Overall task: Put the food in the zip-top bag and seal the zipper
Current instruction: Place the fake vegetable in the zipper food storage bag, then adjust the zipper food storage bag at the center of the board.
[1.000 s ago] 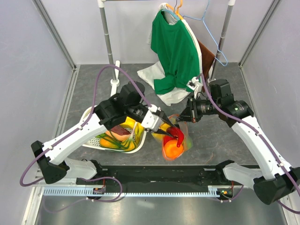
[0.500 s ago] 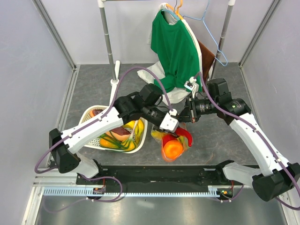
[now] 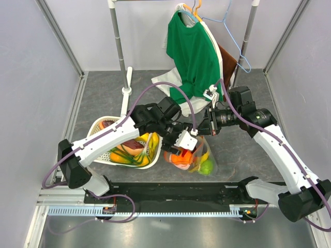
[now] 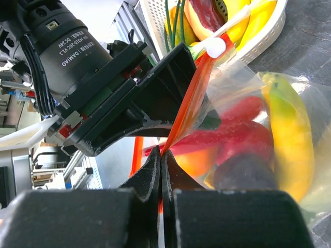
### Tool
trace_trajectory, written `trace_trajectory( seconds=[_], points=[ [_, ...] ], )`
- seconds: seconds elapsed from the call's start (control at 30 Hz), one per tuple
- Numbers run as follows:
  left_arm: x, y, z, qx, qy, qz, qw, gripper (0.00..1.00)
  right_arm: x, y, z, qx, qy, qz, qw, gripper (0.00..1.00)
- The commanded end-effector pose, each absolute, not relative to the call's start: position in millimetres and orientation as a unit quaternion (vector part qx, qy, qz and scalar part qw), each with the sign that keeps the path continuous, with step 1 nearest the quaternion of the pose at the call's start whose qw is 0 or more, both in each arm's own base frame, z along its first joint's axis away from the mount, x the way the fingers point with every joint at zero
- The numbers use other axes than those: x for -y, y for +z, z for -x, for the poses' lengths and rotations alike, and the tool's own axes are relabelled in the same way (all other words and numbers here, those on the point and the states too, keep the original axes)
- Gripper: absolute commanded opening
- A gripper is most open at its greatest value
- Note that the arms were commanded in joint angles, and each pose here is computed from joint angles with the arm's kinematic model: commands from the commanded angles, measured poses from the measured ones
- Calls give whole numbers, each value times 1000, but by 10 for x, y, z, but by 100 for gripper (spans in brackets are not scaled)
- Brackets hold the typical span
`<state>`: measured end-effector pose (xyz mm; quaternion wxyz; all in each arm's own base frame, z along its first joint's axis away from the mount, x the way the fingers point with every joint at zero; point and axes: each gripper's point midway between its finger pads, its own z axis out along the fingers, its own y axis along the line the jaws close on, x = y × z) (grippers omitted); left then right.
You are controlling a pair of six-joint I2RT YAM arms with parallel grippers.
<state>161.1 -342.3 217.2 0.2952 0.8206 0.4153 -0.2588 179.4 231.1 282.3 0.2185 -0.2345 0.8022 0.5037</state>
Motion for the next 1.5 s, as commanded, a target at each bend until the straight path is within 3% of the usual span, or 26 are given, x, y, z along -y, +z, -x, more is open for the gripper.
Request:
trace_trajectory(
  seconds=[0.0, 0.2, 0.5, 0.7, 0.87, 1.0, 1.1, 1.4, 1.47],
  points=[
    [3335, 2545, -1560, -383, -248, -826, 332, 84, -2349, 2949, -1741, -779, 527, 254, 226, 0],
    [3169, 2762, -1357, -337, -264, -832, 352, 85, -2354, 2949, -1740, -776, 530, 257, 224, 0],
    [2883, 2618, -988, -288, -267, -873, 291, 78, -2360, 2937, -1730, -775, 533, 256, 222, 0],
    [3134, 2560, -868, -252, -228, -882, 326, 77, -2361, 2913, -1745, -778, 531, 253, 222, 0],
    [3202, 2411, -671, -216, -220, -900, 309, 73, -2361, 2923, -1748, -777, 531, 253, 223, 0],
    [3148, 2173, -679, -207, -195, -916, 284, 58, -2357, 2927, -1744, -777, 531, 254, 224, 0],
    [3148, 2103, -729, -211, -181, -920, 276, 52, -2357, 2911, -1724, -776, 533, 254, 221, 0],
    [3171, 1889, -839, -208, -148, -927, 273, 45, -2354, 2898, -1721, -776, 532, 256, 222, 0],
    [3221, 1877, -870, -216, -142, -923, 286, 33, -2353, 2882, -1719, -777, 532, 256, 221, 0]
  ],
)
